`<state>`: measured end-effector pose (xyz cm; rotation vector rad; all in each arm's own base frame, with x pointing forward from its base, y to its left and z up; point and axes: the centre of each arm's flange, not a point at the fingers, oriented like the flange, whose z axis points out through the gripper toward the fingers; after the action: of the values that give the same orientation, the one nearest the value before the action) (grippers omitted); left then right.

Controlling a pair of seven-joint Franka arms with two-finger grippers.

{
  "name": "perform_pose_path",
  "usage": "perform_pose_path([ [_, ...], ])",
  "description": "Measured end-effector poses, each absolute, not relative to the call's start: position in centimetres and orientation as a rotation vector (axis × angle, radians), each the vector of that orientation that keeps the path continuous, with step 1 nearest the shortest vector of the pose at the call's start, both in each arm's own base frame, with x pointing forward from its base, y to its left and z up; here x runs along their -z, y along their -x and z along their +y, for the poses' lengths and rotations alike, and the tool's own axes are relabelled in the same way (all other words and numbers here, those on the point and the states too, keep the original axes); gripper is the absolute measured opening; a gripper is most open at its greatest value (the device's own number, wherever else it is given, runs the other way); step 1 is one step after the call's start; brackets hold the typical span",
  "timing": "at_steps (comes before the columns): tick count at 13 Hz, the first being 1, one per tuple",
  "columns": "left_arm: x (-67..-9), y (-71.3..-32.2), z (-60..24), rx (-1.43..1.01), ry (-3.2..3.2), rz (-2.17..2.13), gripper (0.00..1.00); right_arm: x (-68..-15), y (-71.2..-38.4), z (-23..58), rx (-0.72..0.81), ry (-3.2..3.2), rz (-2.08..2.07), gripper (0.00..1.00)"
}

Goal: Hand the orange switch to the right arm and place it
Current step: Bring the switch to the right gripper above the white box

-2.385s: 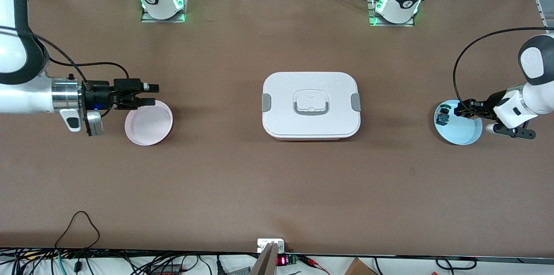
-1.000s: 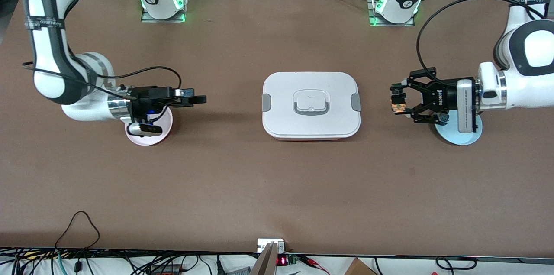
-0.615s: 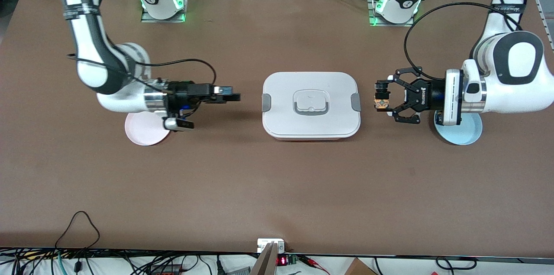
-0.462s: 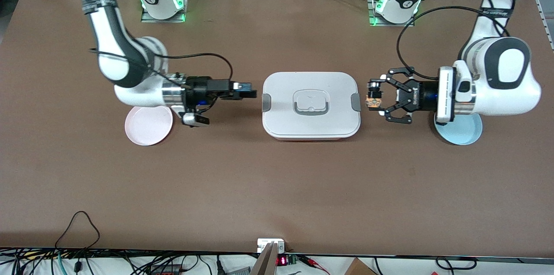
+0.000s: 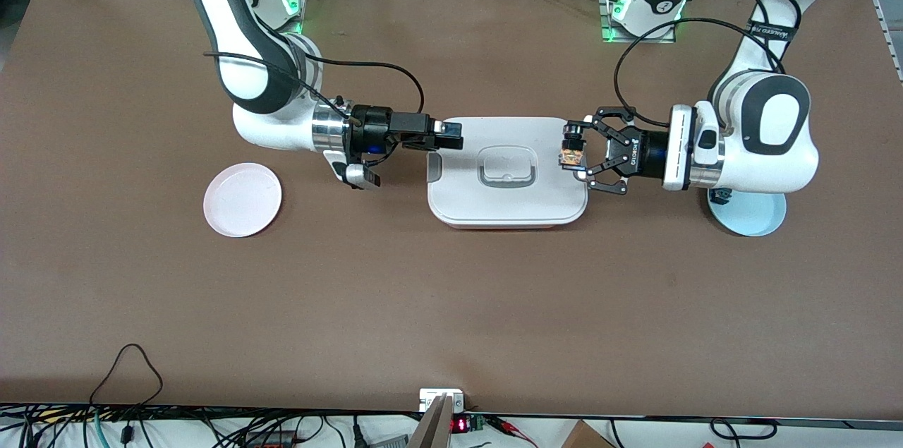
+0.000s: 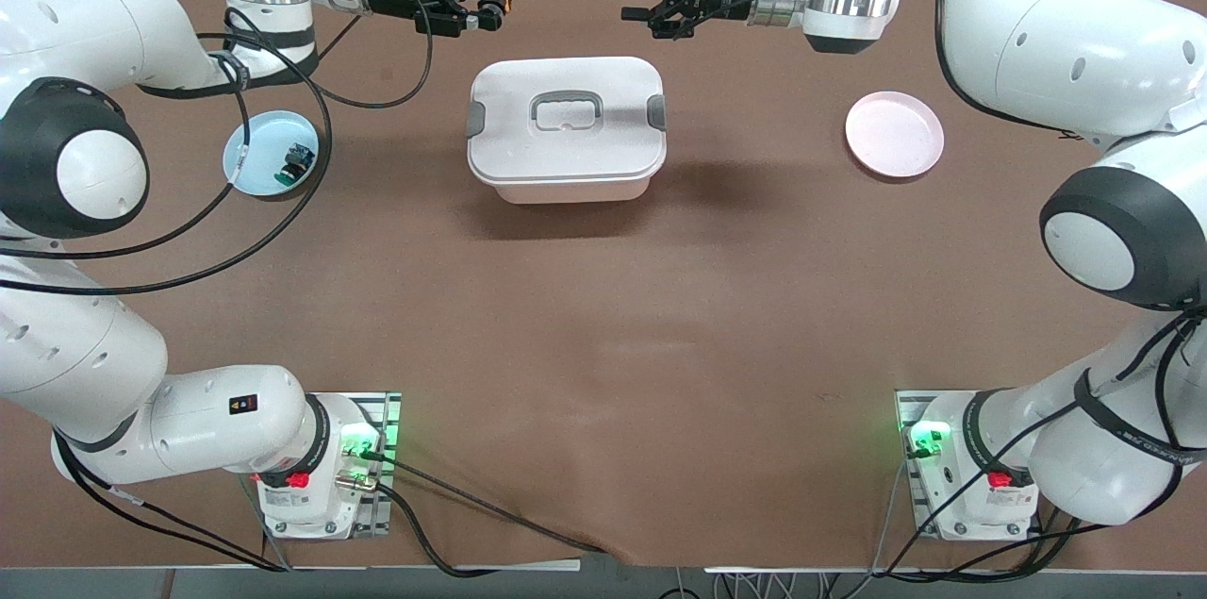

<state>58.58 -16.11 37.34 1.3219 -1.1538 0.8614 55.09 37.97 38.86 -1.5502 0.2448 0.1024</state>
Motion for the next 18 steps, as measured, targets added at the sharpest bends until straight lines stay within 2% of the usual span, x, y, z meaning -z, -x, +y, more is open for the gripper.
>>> perform_pose_path([
  [9, -37.0, -56.6, -25.6, -0.879, -1.247, -1.149, 0.72, -38.7, -54.5, 39.1, -0.085, 1.583, 0.260, 1.00],
  [15, -37.3, -56.2, -28.0, -0.898, -1.229, -1.095, 0.72, -38.7, -53.2, 41.5, -0.067, 1.618, 0.270, 1.00],
  [18, -37.0, -56.2, -28.5, -0.897, -1.229, -1.086, 0.72, -38.6, -52.5, 42.4, -0.063, 1.608, 0.307, 0.97],
])
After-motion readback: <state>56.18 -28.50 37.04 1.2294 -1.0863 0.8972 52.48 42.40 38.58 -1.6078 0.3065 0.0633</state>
